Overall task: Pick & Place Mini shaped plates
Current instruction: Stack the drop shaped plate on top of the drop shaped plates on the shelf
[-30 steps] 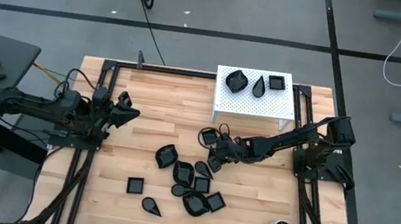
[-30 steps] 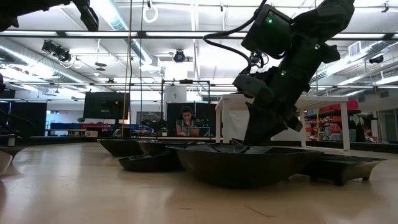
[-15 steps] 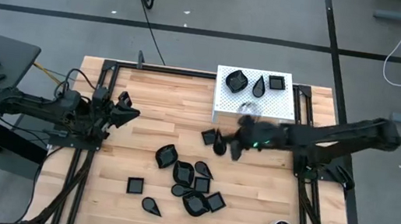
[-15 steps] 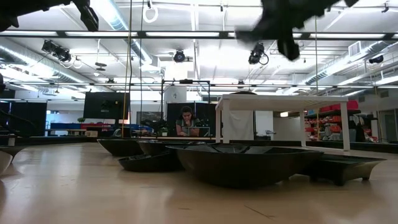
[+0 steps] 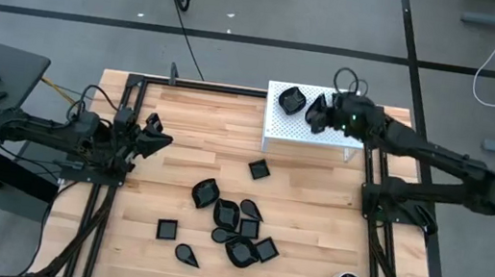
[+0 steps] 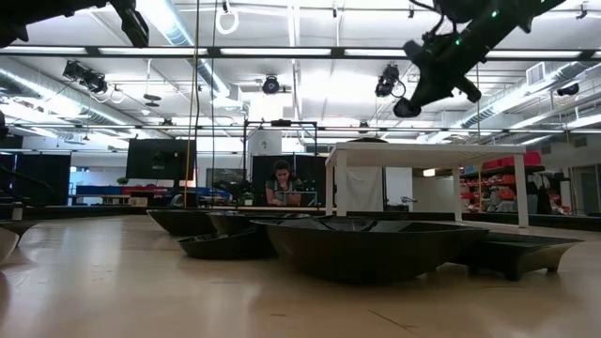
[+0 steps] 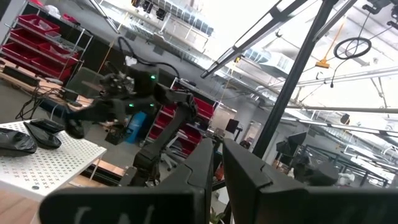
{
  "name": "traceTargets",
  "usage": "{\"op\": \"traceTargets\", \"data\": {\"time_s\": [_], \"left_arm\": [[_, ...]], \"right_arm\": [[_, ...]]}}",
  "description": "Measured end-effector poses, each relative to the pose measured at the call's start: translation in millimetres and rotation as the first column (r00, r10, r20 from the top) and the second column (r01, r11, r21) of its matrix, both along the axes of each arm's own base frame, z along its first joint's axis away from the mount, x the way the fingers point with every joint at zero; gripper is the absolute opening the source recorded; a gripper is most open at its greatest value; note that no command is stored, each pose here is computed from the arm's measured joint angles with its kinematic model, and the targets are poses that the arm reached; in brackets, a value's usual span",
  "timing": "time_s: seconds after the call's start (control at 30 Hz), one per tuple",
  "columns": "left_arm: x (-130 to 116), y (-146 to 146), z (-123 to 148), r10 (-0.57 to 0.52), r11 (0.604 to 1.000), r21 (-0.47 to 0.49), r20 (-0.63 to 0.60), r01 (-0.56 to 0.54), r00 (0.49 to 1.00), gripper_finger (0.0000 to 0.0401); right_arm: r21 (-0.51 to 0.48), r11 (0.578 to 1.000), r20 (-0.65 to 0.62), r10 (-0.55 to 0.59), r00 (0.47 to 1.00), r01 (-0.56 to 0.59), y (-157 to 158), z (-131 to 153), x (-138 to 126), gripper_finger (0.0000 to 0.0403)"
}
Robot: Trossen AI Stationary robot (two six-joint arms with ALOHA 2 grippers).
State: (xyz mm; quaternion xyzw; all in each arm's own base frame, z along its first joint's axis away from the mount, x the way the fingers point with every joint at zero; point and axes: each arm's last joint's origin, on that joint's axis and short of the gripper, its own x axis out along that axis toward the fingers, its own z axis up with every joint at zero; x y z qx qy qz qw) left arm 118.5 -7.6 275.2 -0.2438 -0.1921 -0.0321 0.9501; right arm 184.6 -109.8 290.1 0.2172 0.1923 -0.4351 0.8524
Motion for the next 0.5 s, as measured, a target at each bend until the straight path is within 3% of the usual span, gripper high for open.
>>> {"op": "traceTargets", "data": {"time_s": [0.17,0.5], "left_arm": [[0,0,0,0.000,1.000,0.000,0.000,0.000,1.000,0.0042],[0,0,0,0.000,1.000,0.000,-0.001,0.000,1.000,0.0042]], "right_arm": [[0.002,0.998,-0.071,-0.056,0.996,0.057,-26,-8,-8,0.0006],[0.052,0.998,-0.127,-0.032,0.991,0.038,-43,-22,-6,0.0009]]}}
